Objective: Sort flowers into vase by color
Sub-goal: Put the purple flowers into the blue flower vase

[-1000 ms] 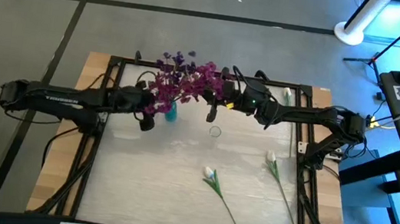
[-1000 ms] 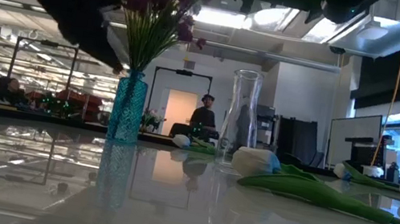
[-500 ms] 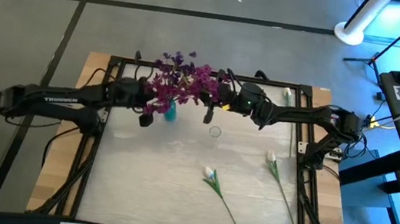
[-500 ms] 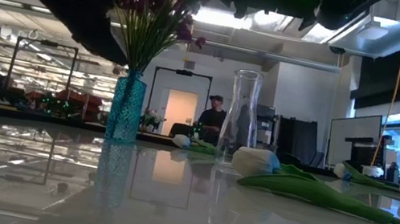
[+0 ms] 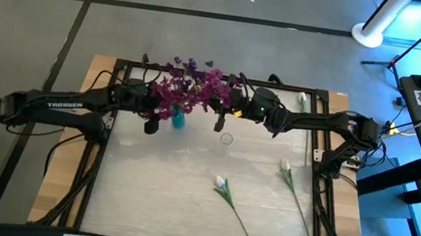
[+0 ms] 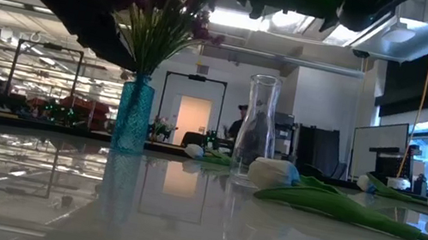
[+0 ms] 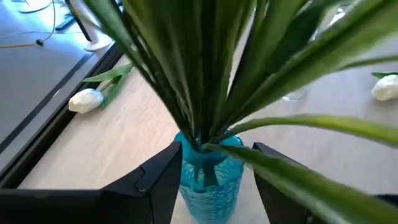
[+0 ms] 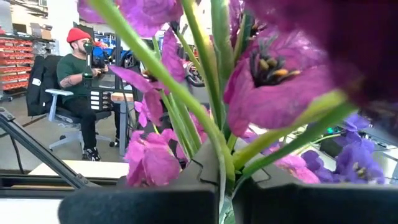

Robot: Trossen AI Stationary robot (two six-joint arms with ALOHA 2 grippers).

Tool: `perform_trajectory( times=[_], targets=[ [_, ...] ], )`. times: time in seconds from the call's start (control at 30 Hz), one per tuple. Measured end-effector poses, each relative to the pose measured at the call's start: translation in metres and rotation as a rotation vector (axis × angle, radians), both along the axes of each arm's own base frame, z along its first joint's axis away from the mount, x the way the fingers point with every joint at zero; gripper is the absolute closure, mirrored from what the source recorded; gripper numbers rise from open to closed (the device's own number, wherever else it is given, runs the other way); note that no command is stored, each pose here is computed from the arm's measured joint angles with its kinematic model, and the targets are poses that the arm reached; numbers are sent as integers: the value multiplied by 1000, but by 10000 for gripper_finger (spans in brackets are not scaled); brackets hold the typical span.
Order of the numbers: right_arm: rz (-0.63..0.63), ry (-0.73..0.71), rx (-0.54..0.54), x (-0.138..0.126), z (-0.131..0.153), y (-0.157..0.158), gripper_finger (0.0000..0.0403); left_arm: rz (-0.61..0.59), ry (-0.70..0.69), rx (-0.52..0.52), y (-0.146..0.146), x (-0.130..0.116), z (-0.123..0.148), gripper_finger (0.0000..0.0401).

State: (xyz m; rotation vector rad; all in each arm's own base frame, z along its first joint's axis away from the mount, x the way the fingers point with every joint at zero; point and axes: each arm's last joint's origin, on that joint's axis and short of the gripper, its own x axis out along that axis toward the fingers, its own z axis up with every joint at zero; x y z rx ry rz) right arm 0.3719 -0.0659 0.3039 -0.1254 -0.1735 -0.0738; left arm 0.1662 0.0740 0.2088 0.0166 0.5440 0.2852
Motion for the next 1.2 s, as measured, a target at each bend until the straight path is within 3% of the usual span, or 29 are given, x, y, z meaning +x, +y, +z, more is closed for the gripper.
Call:
perform_trajectory(
  times=[0.4, 0.8, 1.2],
  targets=[
    [-10, -24, 23, 0, 2, 2, 394, -13, 7, -23, 8, 8, -8, 211],
    [-75, -14, 112, 0, 1, 0, 394, -37, 14, -9, 14, 22, -18, 211],
    [-143, -28, 173, -7, 10, -1, 394, -52, -52, 5, 11, 17, -33, 211]
  ],
)
